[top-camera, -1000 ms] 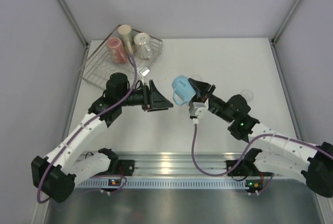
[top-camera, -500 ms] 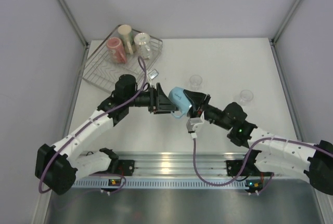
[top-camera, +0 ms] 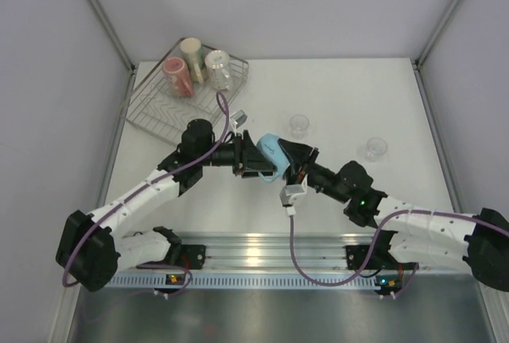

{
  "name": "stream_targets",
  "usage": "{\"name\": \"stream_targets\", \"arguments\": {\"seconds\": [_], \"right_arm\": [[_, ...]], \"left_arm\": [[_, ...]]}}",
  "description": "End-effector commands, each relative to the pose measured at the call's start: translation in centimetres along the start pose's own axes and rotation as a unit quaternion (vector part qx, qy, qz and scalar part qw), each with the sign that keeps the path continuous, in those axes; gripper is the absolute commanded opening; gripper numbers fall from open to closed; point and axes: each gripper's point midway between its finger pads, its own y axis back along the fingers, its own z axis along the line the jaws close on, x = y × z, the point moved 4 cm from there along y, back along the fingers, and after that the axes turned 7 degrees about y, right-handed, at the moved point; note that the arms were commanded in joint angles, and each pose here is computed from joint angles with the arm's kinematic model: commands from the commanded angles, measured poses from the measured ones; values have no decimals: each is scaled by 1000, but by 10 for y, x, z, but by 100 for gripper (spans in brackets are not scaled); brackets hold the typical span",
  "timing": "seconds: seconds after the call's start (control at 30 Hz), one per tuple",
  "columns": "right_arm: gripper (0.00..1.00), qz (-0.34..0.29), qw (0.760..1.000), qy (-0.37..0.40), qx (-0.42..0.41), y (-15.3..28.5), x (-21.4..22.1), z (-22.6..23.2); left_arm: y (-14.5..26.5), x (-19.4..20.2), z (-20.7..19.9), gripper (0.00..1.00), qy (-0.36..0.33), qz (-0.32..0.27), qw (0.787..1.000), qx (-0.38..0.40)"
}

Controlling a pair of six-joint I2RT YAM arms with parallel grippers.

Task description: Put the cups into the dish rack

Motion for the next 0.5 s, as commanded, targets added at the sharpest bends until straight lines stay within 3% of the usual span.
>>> {"name": "stream_targets", "arguments": {"seconds": [0.0, 0.17, 0.47], "right_arm": [[0, -30, 995, 20, 92, -2, -17, -45], [0, -25, 995, 16, 91, -5, -17, -41], [0, -25, 996, 18, 84, -11, -16, -35]], "left_arm": [[-3, -1, -14, 49, -19, 7, 999, 39], [-7, 5, -2, 40, -2, 17, 999, 28], [-6, 11, -4, 52, 14, 36, 998, 54]]}}
